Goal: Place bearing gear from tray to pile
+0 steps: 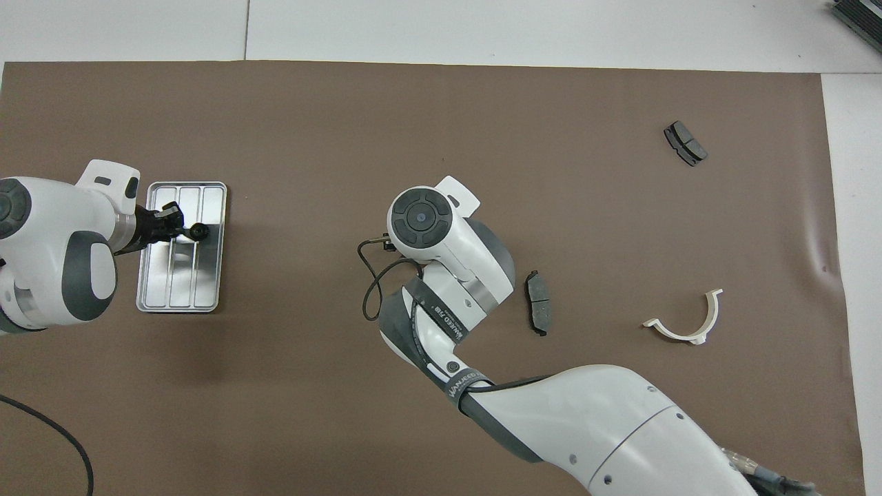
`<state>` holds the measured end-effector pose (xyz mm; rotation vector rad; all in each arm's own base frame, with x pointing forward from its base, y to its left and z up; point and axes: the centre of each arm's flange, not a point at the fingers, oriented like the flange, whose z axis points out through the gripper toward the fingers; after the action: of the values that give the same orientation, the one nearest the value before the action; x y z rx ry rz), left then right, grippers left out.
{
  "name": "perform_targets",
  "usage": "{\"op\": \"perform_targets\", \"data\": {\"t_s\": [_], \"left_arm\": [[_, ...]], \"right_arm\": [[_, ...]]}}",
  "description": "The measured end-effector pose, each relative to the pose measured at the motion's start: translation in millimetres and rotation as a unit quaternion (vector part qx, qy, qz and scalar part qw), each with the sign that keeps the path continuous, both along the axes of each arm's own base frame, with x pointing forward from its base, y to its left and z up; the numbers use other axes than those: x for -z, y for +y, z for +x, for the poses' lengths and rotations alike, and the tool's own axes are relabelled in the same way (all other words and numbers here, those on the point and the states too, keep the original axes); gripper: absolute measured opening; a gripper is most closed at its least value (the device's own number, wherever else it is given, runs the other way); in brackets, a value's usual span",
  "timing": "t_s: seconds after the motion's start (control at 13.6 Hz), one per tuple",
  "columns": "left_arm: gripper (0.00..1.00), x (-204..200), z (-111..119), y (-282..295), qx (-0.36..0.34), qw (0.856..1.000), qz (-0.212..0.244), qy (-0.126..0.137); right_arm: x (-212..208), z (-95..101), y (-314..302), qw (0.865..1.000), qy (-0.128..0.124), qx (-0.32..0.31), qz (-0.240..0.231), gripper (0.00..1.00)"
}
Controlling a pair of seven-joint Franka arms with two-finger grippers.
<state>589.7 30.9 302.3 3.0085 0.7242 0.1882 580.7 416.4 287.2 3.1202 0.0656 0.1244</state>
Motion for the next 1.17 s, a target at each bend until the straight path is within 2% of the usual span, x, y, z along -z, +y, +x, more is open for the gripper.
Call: {"op": "perform_targets", "data": {"t_s": [0.15,0.22,0.37,0.44,0.59,0.73,0.95,1.17], "left_arm": [[0.24,-8,5,-5,0.006,1.000,-0.001,-0.001],[0.24,-20,10,-10,0.012,1.000,-0.001,0.001],[0.24,-57,21,-26,0.030,1.000,0.001,0.002],[0.24,-76,25,-37,0.043,0.999,0.004,0.003],[0.24,-109,27,-64,0.066,0.998,0.007,0.002],[0.24,-132,26,-98,0.085,0.996,0.006,0.005],[0.24,-160,21,-167,0.075,0.997,-0.002,0.002],[0.24,-167,13,-209,0.064,0.998,-0.009,-0.003]], "right_arm": [[2,-2.0,0,1.000,0.003,0.000,0.000,0.67],[1,-2.9,-1,1.000,0.003,0.000,-0.001,0.66],[-1,-4.1,-1,1.000,0.003,0.000,0.000,0.47],[-1,-4.6,-1,1.000,0.005,0.001,0.000,0.47],[-3,-4.7,-1,1.000,0.006,0.004,0.004,0.27],[-3,-3.4,-4,1.000,0.006,0.006,0.004,0.27],[-4,3.1,-12,1.000,0.005,0.014,0.004,0.27],[-14,27.6,-45,0.999,-0.003,0.033,0.007,0.27]]}}
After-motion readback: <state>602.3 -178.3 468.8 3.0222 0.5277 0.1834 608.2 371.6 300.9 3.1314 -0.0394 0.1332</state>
